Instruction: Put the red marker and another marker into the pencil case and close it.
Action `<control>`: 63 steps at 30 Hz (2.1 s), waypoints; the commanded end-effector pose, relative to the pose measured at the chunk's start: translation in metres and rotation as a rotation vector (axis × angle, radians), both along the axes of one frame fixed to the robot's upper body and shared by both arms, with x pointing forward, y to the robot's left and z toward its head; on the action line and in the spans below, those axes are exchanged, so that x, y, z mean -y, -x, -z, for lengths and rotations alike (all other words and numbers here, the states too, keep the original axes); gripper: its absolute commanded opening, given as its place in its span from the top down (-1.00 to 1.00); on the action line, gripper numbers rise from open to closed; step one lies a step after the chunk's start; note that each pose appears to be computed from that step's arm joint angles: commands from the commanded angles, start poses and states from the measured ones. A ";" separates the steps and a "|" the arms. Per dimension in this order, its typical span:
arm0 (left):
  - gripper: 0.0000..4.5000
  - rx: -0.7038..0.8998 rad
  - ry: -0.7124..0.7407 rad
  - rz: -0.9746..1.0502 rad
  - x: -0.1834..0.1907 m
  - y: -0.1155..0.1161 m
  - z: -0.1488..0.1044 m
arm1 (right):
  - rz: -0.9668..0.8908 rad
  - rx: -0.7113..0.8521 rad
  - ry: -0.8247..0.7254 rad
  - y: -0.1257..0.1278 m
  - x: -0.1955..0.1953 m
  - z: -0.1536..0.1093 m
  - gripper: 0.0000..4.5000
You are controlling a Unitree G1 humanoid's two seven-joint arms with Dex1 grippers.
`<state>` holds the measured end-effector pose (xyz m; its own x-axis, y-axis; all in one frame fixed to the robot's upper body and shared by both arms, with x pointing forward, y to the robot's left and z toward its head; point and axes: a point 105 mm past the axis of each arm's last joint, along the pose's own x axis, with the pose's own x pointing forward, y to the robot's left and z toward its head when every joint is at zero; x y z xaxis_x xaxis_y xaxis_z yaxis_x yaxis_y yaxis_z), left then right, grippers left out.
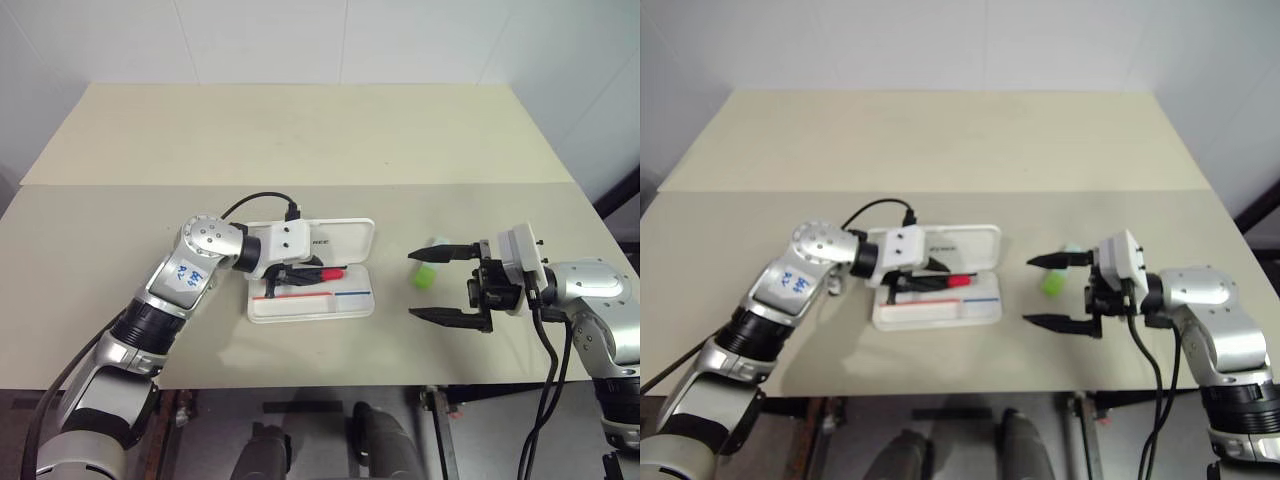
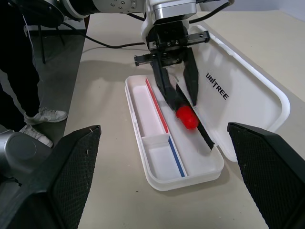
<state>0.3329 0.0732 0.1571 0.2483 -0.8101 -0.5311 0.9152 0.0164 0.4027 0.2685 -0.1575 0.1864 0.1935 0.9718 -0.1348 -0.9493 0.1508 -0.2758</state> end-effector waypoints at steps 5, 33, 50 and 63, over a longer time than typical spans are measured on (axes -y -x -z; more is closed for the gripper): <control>-0.93 0.064 0.008 0.022 0.006 0.002 -0.014 | -0.007 0.042 -0.026 0.003 -0.002 -0.010 -1.00; -0.99 -0.090 0.586 0.120 -0.043 0.078 -0.086 | 0.791 -0.017 -0.152 -0.055 0.010 0.012 -1.00; -0.99 -0.048 0.544 0.048 -0.076 0.094 -0.071 | 1.292 -0.274 -0.012 -0.076 0.038 0.074 -1.00; -0.99 -0.048 0.548 0.042 -0.077 0.098 -0.070 | 1.372 -0.338 -0.005 -0.068 0.042 0.081 -1.00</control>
